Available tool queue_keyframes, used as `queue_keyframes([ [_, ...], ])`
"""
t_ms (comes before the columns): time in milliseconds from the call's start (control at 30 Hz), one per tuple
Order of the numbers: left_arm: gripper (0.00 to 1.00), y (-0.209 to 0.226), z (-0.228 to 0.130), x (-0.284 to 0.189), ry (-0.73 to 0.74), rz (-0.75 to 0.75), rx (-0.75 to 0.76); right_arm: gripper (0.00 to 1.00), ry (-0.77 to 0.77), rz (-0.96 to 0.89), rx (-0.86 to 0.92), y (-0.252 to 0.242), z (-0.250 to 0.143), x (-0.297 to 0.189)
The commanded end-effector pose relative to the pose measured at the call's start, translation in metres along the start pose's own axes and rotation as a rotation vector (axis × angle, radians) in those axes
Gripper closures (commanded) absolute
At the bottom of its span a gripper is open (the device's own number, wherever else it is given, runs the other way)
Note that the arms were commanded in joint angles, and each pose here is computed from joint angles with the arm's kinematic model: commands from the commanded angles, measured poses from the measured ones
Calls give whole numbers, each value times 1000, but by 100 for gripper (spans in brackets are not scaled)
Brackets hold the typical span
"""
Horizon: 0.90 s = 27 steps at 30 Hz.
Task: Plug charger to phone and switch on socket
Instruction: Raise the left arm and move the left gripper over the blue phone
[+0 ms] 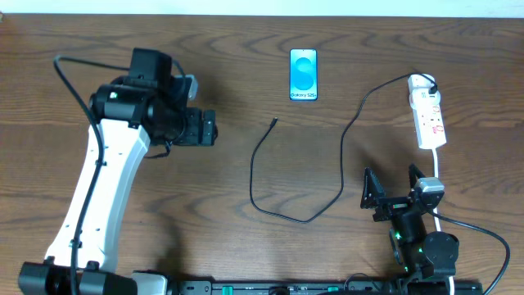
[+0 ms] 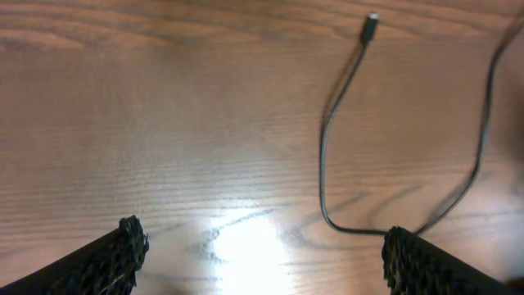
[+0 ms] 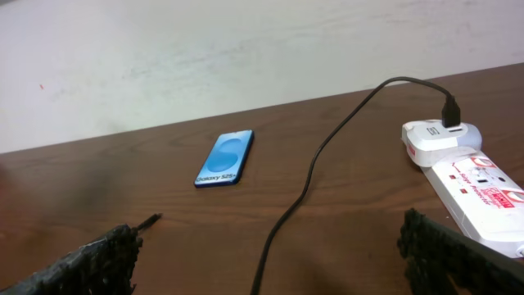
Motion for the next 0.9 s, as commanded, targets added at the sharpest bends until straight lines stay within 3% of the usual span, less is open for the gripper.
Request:
queue_keyframes([
  [0,6,-15,15,-17,-36,16,66,1,-1,5,8,1,0,0],
  [333,5,-24,48,-16,106,203,75,1,-1,5,8,1,0,0],
  [433,2,-42,51,3,149,95,77,1,-1,5,8,1,0,0],
  [500,2,-65,52,12,184,-72,74,1,-1,5,8,1,0,0],
  [633,2,-84,60,17,171,-208,66,1,-1,5,8,1,0,0],
  [767,2,-85,71,21,113,-152,-119,1,-1,5,8,1,0,0],
  [867,2,-80,72,24,65,-44,-142,1,-1,5,8,1,0,0],
])
Point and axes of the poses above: each gripper's point midway between its finger pads, its own x axis out along the fingers, its own y axis along the line the jaws close on, z = x × y, the point moved 5 cm from there along -x, back along the fingers, and after that the axes turned 13 degrees about -x, right-handed, at the moved point
